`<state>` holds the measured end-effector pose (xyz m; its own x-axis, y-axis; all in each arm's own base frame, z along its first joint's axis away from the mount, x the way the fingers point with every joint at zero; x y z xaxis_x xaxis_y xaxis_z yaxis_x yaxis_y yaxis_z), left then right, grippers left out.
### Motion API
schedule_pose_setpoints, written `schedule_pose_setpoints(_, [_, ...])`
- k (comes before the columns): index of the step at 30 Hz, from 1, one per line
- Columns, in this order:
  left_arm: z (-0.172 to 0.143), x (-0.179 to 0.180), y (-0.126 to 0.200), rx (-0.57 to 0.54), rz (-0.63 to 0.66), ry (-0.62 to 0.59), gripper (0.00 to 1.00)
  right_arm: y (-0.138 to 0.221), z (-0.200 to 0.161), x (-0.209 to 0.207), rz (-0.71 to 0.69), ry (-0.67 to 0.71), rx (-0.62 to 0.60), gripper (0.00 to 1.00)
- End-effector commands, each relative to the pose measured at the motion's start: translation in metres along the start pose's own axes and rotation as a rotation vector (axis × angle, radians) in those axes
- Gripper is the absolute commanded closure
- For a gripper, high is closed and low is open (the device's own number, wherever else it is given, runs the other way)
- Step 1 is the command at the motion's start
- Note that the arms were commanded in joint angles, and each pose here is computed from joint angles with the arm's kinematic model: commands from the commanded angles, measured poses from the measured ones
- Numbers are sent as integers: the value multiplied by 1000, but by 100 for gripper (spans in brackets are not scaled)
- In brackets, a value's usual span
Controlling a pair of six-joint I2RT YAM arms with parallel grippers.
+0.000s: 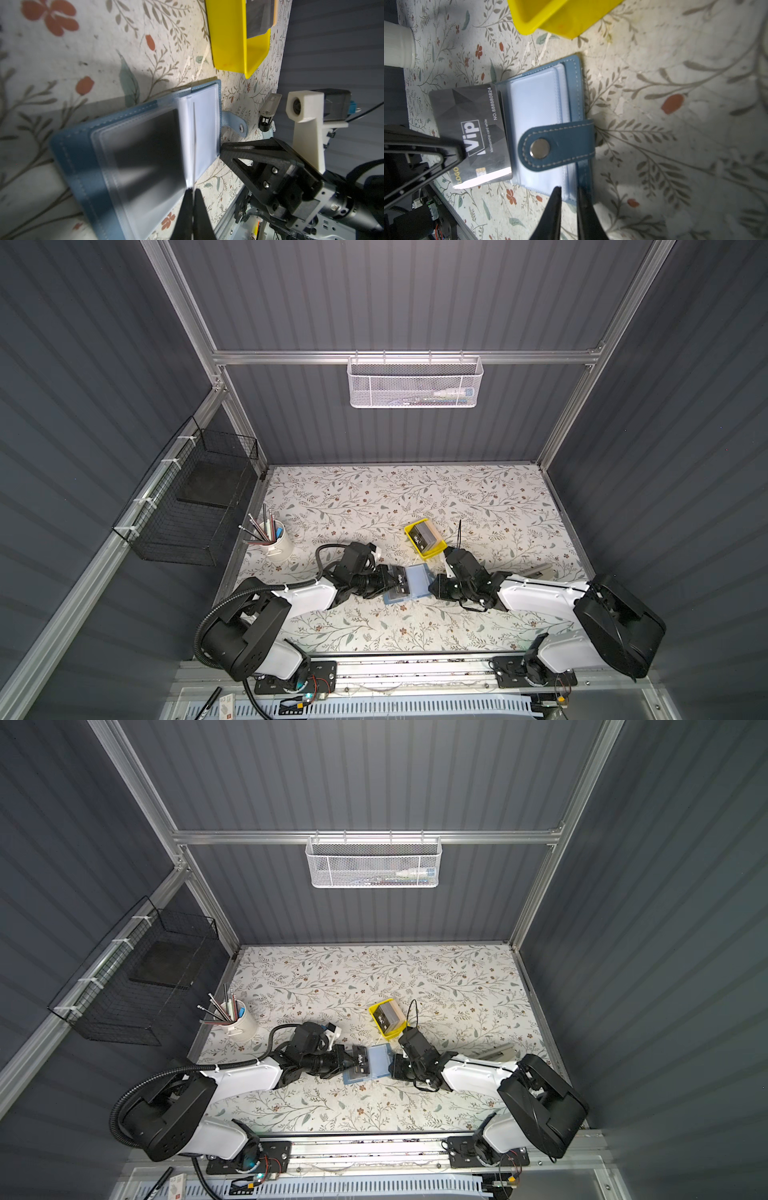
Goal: Insert credit cards into a card holder
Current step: Insert the credit card into the card slot.
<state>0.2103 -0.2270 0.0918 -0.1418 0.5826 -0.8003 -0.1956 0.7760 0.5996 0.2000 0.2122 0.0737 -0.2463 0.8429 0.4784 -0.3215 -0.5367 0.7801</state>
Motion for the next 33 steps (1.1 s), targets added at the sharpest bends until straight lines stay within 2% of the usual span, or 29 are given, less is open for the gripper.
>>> schedule_pose_setpoints(1, [3, -1, -2, 8, -11, 19, 100, 3, -4, -8, -52, -13, 1, 82])
schedule_pose_setpoints(6, [3, 1, -3, 13, -10, 28, 100, 8, -1, -12, -97, -13, -19, 81])
schedule_pose_setpoints(14, [3, 2, -4, 22, -12, 41, 100, 0, -2, -3, -19, 2, 20, 81])
schedule_pose_setpoints(33, [2, 14, -8, 85, -20, 95, 100, -4, -10, -11, -55, 2, 51, 81])
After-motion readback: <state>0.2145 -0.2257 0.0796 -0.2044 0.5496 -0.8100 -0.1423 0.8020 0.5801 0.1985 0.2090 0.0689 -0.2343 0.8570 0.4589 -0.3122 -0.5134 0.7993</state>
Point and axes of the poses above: each gripper's point midway between its finger pads, its own y axis back along the fingers, its own x axis along the line the jaws close on, z = x × y, the point moved 6 cm from there along y, back along the fingers, and after that the axes turned 9 degrees about y, right-handed, at the moved point
